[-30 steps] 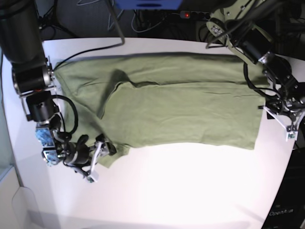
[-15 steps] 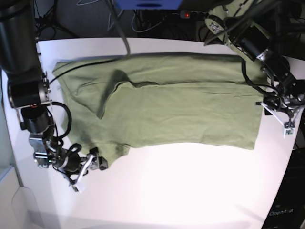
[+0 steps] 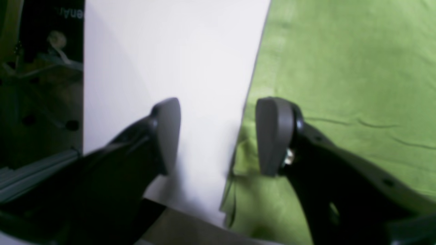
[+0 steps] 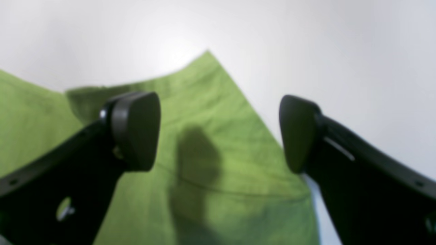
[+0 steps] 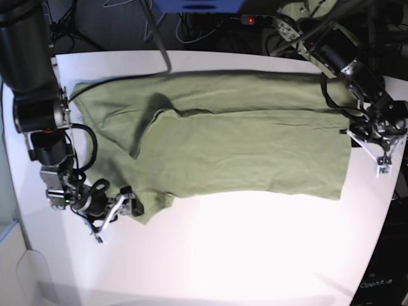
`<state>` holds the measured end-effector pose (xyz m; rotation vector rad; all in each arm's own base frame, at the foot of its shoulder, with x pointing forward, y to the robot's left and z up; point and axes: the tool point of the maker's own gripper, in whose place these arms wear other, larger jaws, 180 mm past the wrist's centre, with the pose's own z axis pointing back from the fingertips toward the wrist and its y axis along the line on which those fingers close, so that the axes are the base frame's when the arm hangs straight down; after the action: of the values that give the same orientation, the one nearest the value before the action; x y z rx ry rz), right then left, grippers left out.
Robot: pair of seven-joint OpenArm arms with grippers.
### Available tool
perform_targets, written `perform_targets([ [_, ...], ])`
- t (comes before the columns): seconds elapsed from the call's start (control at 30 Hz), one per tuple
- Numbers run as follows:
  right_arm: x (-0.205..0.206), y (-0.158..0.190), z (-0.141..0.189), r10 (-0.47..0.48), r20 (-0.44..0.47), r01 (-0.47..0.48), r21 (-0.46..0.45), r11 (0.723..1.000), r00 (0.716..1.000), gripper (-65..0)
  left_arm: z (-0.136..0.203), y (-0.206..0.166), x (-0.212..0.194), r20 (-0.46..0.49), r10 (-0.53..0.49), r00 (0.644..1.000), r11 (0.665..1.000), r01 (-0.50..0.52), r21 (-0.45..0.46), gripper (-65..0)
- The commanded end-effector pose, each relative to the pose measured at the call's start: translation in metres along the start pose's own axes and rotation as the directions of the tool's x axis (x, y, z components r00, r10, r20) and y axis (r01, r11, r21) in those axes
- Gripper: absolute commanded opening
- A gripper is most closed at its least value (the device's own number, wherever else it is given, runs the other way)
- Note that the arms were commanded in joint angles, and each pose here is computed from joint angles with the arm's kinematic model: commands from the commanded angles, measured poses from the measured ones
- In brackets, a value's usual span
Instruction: Fold the T-shirt properly
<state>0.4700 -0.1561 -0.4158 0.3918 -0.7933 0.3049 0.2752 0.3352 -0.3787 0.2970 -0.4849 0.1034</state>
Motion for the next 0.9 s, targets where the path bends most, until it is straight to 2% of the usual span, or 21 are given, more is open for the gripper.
perform_targets([
  [0.0,0.032,-0.003,0.004,0.014,0.073,-0.014,0.001,1.0,0.997,-12.2,0.007,0.009,0.017,0.054,0.006,0.999,1.0,-0.007,0.025,-31.9],
  [0.23,-0.004,0.002,0.001,-0.008,0.022,0.007,0.011,1.0,1.0,-12.5,0.007,0.009,0.017,0.054,0.006,0.999,1.0,-0.007,0.025,-31.9],
  [0.3,-0.01,0.003,0.0,-0.01,0.013,0.01,0.013,1.0,1.0,-14.4,0.007,0.009,0.017,0.054,0.006,0.999,1.0,-0.007,0.025,-31.9],
  [0.37,-0.012,0.003,0.0,-0.012,0.01,0.012,0.013,1.0,1.0,-21.9,0.007,0.009,0.017,0.052,0.006,0.999,1.0,-0.007,0.025,-31.9],
  [0.53,-0.012,0.003,0.0,-0.012,0.01,0.012,0.013,1.0,1.0,-55.0,0.007,0.01,0.018,0.055,0.005,0.998,1.0,-0.007,0.026,-31.9],
  [0.6,-0.012,0.003,0.0,-0.012,0.01,0.012,0.013,1.0,1.0,-63.4,0.006,0.009,0.017,0.054,0.006,0.999,1.0,-0.007,0.022,-31.9],
  [0.63,-0.012,0.003,0.0,-0.012,0.01,0.012,0.013,1.0,1.0,-64.9,0.006,0.009,0.018,0.056,0.007,0.998,1.0,-0.008,0.019,-31.9],
  [0.87,-0.002,0.0,0.002,-0.013,0.067,0.012,0.008,1.0,0.998,-64.3,0.011,0.011,0.048,0.117,0.023,0.993,1.0,-0.025,0.015,-31.4],
])
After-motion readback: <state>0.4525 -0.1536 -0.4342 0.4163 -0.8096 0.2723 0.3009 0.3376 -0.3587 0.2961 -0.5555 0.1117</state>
